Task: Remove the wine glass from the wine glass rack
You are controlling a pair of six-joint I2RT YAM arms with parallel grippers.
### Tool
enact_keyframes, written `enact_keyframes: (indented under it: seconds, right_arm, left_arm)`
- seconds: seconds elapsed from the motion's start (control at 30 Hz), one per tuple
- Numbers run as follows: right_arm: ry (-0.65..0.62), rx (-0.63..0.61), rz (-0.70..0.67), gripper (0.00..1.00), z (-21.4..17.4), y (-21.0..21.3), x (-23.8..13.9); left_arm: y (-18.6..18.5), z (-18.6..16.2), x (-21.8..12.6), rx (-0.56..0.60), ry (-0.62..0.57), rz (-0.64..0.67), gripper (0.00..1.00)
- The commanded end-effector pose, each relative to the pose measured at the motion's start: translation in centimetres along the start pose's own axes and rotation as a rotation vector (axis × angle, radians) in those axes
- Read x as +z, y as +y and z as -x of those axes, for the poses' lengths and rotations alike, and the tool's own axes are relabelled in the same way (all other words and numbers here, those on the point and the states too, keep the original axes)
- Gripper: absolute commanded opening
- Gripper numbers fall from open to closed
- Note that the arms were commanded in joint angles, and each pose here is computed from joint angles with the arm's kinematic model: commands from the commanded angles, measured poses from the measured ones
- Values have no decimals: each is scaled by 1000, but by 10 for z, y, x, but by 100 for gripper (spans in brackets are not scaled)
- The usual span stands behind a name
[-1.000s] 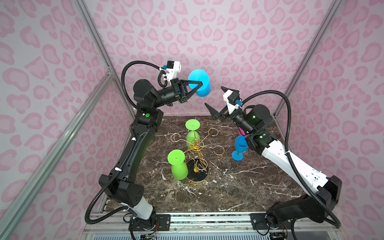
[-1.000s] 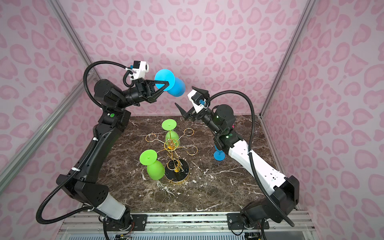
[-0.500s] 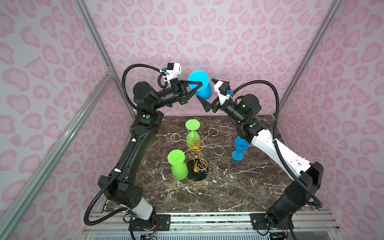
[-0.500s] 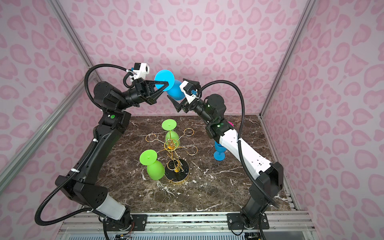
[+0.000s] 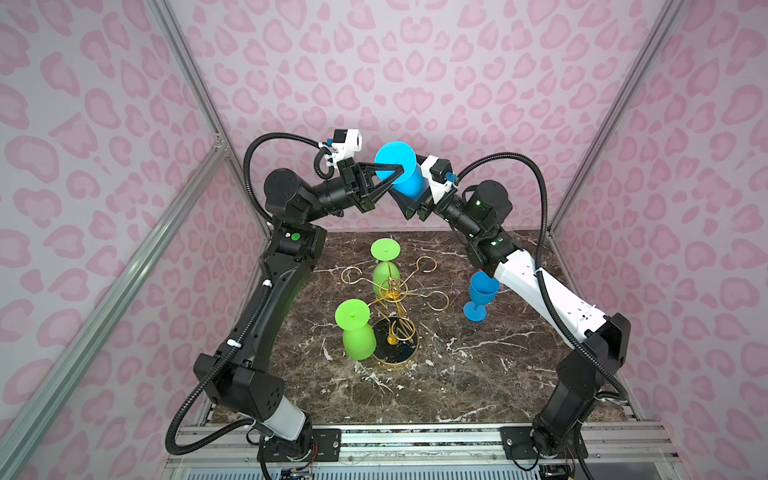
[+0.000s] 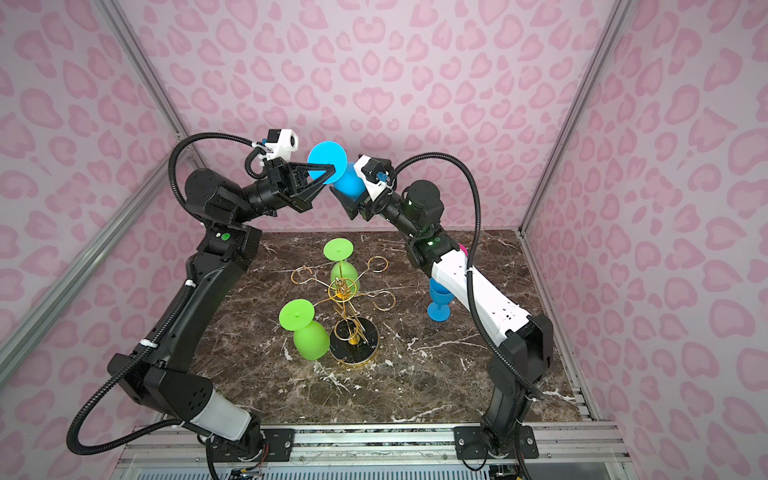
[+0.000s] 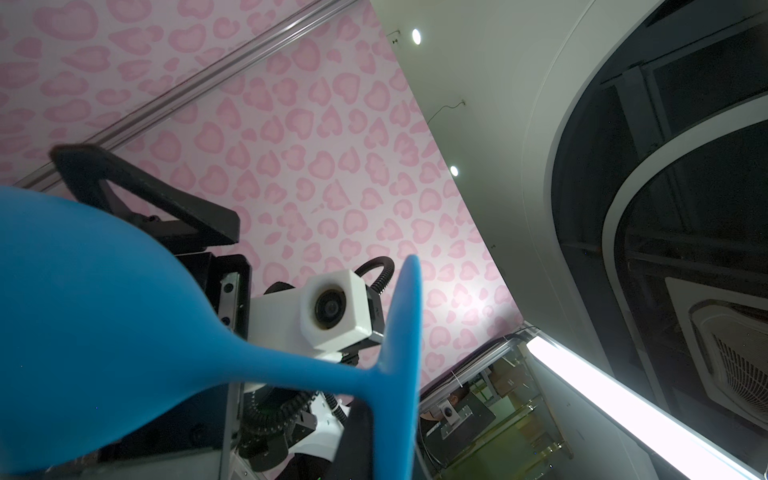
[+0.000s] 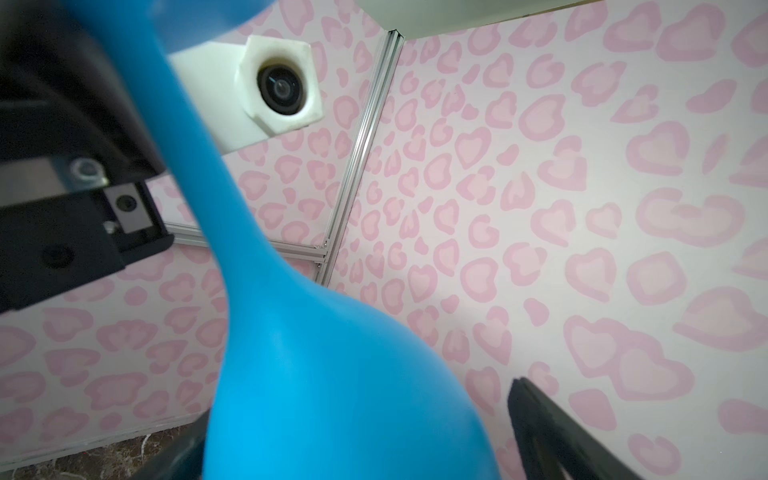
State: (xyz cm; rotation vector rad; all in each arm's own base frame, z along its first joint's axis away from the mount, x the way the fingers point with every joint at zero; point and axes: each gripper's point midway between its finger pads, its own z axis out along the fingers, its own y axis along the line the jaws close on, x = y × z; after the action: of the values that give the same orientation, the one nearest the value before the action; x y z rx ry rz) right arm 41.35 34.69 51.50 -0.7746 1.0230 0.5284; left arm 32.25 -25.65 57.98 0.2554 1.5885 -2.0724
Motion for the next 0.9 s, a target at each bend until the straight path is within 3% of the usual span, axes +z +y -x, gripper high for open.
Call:
enact_keyframes:
  seconds: [0.0, 0.33, 0.63, 0.7, 0.87]
  right_arm:
    - [-11, 20, 11, 94, 0, 2, 4]
    - [26, 37, 4, 91, -10, 3, 0]
    - [27, 51, -20, 77, -1, 3, -7]
    - [30, 60, -32, 75, 1, 1, -9]
    - [61, 103, -61, 69, 7, -6, -15]
  left_arm:
    - [-18, -5, -2, 29, 12, -54, 3]
    - [-22, -3, -1, 4, 17, -83, 4]
    - [-15, -2, -1, -13, 14, -74, 5]
    - [-15, -1, 0, -13, 14, -74, 14]
    - [-15, 0, 1, 6, 17, -75, 59]
